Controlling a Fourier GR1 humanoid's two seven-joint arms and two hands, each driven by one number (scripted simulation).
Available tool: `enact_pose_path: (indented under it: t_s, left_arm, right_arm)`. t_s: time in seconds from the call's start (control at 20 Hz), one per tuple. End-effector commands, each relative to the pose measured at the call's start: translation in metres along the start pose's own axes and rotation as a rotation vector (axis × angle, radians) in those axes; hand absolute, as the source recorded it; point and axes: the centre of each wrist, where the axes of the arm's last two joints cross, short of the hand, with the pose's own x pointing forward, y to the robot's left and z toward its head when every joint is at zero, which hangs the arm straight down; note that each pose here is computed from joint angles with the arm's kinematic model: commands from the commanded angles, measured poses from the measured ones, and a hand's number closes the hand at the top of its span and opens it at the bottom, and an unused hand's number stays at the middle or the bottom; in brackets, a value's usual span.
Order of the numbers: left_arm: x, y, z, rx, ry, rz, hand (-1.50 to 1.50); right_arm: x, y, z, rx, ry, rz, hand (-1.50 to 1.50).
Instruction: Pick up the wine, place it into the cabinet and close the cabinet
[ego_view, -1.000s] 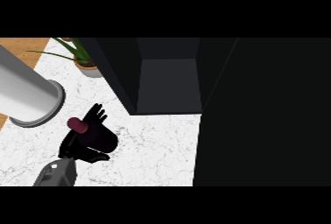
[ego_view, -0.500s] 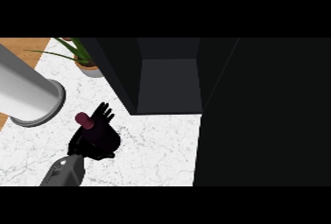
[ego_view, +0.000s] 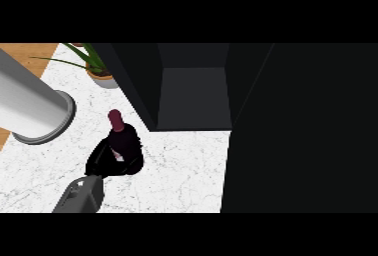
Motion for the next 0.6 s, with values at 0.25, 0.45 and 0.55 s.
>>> enact_pose_path:
  t_s: [0.25, 0.45, 0.55]
  left_arm:
    - [-0.002, -0.016, -0.006, -0.014, -0.078, -0.073, 1.5]
    - [0.004, -0.003, 0.012, 0.088, -0.211, -0.038, 1.5]
    - [-0.006, -0.004, 0.025, 0.206, -0.29, -0.022, 1.5]
  right_arm:
    - [0.031, -0.003, 0.034, 0.002, -0.097, -0.021, -1.5]
    - [0.028, 0.0, 0.027, -0.002, -0.082, -0.05, -1.5]
    - [0.032, 0.002, 0.034, 0.018, -0.074, -0.06, -1.5]
